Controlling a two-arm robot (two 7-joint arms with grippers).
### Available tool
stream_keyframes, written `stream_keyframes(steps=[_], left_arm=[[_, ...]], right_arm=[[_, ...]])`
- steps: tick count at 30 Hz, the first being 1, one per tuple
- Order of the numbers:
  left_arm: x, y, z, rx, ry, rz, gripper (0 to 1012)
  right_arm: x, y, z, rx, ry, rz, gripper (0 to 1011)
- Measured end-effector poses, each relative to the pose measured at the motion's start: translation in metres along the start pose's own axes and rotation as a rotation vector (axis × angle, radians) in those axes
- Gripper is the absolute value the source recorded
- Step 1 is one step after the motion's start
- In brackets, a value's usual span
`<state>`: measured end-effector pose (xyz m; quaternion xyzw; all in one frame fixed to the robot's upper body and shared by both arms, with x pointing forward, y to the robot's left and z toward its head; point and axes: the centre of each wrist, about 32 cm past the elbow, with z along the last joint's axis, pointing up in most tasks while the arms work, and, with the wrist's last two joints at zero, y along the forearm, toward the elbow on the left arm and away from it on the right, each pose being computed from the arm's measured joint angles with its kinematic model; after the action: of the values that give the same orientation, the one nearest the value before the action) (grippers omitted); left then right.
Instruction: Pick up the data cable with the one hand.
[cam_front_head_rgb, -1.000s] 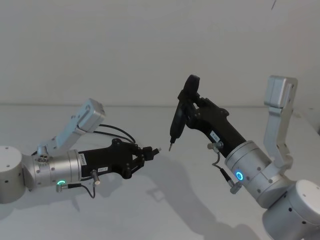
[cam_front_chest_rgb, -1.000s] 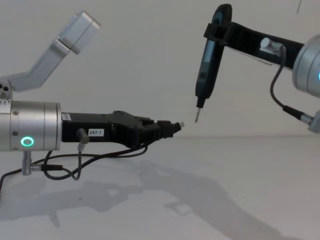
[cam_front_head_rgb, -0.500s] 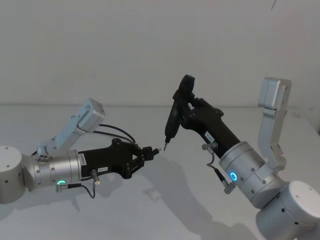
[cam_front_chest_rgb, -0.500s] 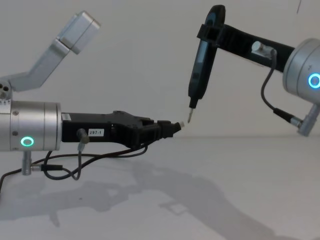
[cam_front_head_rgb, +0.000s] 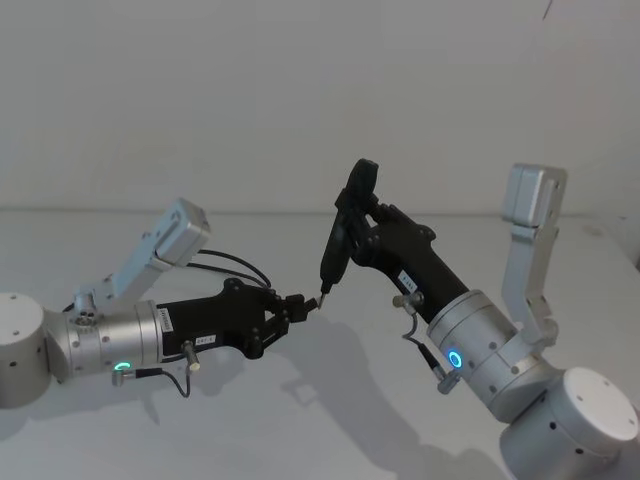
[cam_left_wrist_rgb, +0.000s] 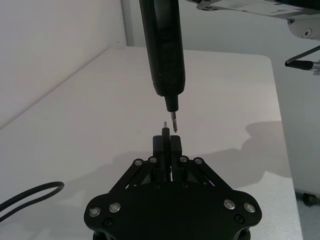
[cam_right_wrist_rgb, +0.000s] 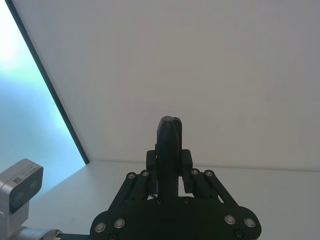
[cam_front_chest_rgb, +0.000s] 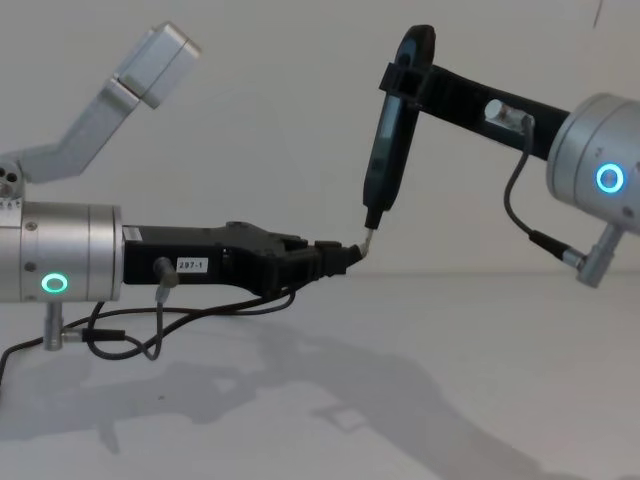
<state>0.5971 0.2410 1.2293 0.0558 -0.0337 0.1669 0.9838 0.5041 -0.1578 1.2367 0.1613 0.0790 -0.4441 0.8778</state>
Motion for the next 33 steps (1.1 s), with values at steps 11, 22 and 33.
stream_keyframes(steps=[11, 22, 33], left_arm=[[0.0, 0.0, 0.0, 0.0, 0.0, 0.0, 72], [0.0, 0.0, 0.0, 0.0, 0.0, 0.0, 72], [0.0, -0.0001, 0.0, 0.0, 0.0, 0.0, 72]], right_arm=[[0.003, 0.004, -0.004, 0.004, -0.001, -0.005, 279], [0.009, 0.008, -0.005, 0.01, -0.009, -0.008, 279], [0.013, 0.01, -0.003, 0.013, -0.011, -0.005, 279]])
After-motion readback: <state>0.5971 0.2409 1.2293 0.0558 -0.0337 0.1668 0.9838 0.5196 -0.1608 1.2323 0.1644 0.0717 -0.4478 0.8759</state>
